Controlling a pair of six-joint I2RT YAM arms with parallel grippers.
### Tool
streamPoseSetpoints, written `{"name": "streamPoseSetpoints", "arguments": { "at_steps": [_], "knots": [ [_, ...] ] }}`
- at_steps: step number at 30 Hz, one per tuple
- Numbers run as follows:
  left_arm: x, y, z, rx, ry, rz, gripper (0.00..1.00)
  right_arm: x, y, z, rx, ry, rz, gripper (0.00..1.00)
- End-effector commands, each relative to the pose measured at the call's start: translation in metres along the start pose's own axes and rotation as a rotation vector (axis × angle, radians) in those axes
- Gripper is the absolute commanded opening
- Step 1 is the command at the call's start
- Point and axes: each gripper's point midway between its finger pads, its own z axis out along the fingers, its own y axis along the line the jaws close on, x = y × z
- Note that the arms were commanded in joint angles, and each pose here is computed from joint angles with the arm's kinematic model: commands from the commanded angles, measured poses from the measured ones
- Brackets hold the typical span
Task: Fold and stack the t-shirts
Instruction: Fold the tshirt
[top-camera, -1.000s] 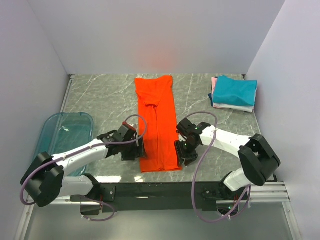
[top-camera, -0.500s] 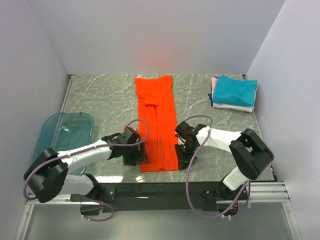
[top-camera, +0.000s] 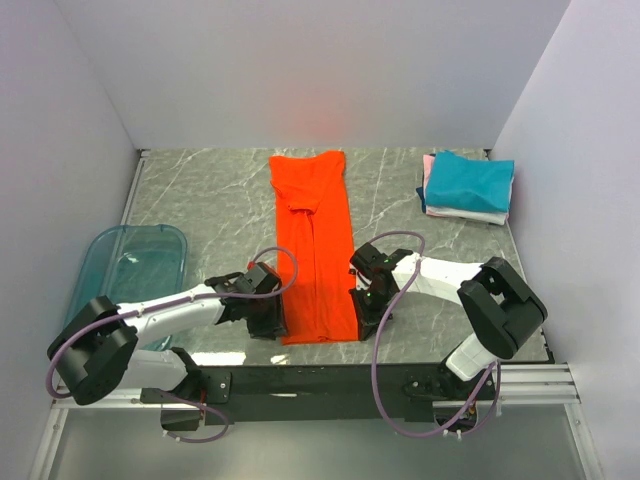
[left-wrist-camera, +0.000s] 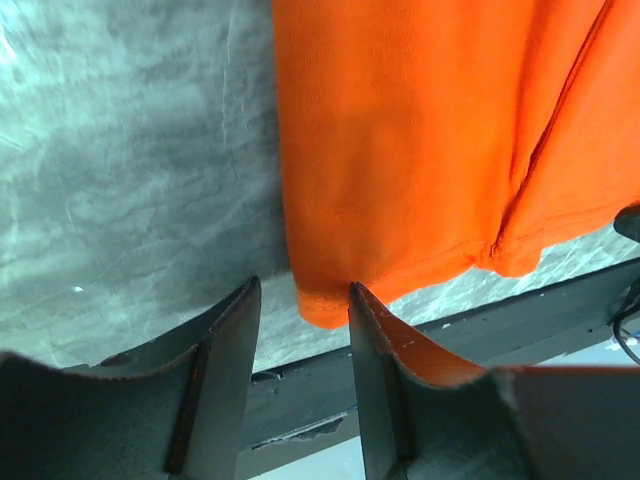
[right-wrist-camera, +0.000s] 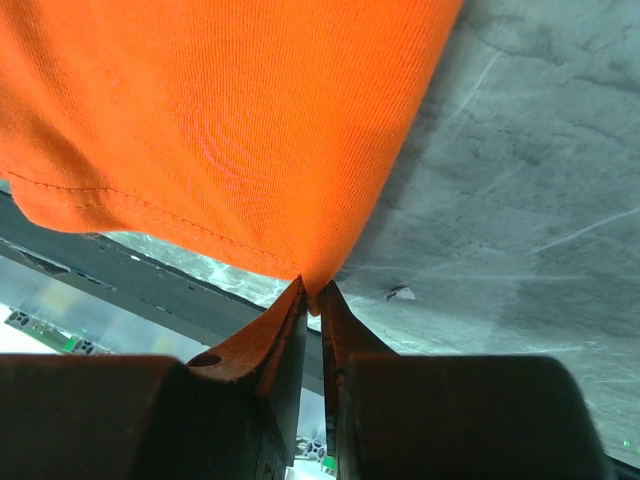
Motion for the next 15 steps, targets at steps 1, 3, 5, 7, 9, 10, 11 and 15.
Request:
{"name": "streamPoseSetpoints", "arguments": {
  "at_steps": [1,3,5,7,9,10,11,15],
  "knots": [
    [0.008,0.000,-0.001,0.012,0.018,-0.014,0.47,-0.001,-0.002,0.002,0.003,-0.002,-0.002,0.16],
    [0.009,0.000,0.001,0.020,0.020,-0.018,0.47,-0.001,-0.001,0.002,0.001,-0.004,-0.002,0.16],
    [0.009,-0.003,0.003,0.032,0.022,-0.017,0.47,-0.002,-0.001,0.002,0.002,-0.006,-0.001,0.16],
    [0.011,-0.001,0.006,0.023,0.031,-0.013,0.46,-0.001,-0.002,0.002,0.003,-0.003,0.002,0.16],
    [0.011,0.000,0.008,0.016,0.036,-0.011,0.43,-0.001,-0.002,0.002,0.005,-0.003,0.001,0.16],
    [0.013,0.002,0.010,0.003,0.045,-0.012,0.41,0.000,-0.003,0.002,0.006,-0.002,0.002,0.16],
    [0.013,0.003,0.011,-0.004,0.048,-0.013,0.37,-0.001,-0.002,0.002,0.004,-0.005,0.002,0.15],
    [0.017,0.009,0.013,-0.039,0.060,-0.020,0.27,0.000,-0.003,0.002,0.007,-0.002,0.002,0.13]
  ]
}}
